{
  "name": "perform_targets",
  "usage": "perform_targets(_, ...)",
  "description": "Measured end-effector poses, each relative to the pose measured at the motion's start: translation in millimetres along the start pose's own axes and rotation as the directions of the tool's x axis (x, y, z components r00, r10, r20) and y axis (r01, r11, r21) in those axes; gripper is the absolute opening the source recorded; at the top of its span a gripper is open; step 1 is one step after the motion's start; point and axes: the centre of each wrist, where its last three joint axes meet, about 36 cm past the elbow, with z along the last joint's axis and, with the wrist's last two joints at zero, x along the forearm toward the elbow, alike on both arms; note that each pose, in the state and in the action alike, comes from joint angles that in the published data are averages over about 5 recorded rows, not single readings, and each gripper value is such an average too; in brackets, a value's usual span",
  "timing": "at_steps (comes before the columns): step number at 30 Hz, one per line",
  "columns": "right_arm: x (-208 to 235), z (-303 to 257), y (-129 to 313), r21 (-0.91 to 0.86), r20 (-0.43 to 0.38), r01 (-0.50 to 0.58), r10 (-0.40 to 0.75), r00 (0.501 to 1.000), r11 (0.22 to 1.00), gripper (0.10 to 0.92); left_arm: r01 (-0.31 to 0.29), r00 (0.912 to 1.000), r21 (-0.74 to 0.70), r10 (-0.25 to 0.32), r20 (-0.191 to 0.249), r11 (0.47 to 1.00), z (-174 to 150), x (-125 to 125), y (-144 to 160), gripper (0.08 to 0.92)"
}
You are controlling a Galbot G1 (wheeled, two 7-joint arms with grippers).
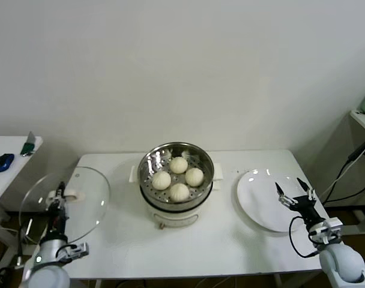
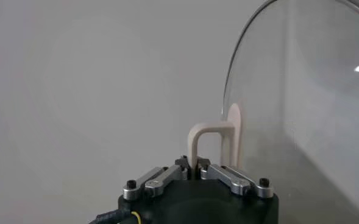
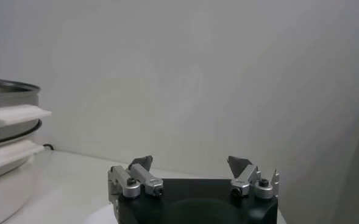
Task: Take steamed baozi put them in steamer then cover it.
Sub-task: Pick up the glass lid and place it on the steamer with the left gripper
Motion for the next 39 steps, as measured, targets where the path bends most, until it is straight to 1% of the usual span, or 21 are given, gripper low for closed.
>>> perform_targets(3, -4.7, 0.7, -1.0, 0.008, -0.003, 0.005, -0.005, 1.000, 1.000, 0.823, 0.038, 0.9992, 0.007, -0.038, -0.011, 0.999, -5.8, 2.4, 23.2, 0.150)
perform_targets(7, -12.1, 2.3, 0.2, 0.016, -0.007, 0.014, -0.013, 1.000, 1.000, 0.823, 0.074, 0.9973, 0.022, -0.073, -0.010, 0.997, -14.7, 1.0, 47.8, 0.150)
perform_targets(10, -18.4, 3.6, 1.8, 0.021, -0.010, 0.019, -0.018, 1.000, 1.000, 0.823, 0.092, 0.9957, 0.039, -0.092, 0.004, 0.995, -24.5, -4.6, 65.0, 0.150)
perform_targets(14, -26.3, 5.6, 3.1, 0.025, -0.010, 0.019, -0.019, 1.000, 0.999, 0.823, 0.100, 0.9940, 0.063, -0.102, 0.038, 0.993, -44.9, -13.5, 85.2, 0.150)
perform_targets(19, -32.7, 10.9, 4.3, 0.027, -0.016, 0.018, -0.017, 1.000, 0.999, 0.823, 0.074, 0.9924, 0.096, -0.083, 0.091, 0.993, -78.8, -20.0, 101.8, 0.150)
perform_targets(25, -36.4, 16.0, 1.4, 0.037, -0.027, 0.009, -0.008, 1.000, 0.999, 0.823, 0.013, 0.9884, 0.125, -0.032, 0.149, 0.992, -124.2, -28.0, 114.1, 0.150)
perform_targets(32, -33.3, 18.4, -7.8, 0.048, -0.040, -0.008, 0.010, 0.999, 0.999, 0.823, -0.046, 0.9778, 0.149, 0.014, 0.209, 0.988, -177.3, -35.1, 122.5, 0.150)
perform_targets(39, -27.8, 22.0, -16.2, 0.051, -0.045, -0.030, 0.032, 0.998, 0.998, 0.823, -0.100, 0.9640, 0.171, 0.052, 0.261, 0.980, -223.2, -37.4, 122.9, 0.150)
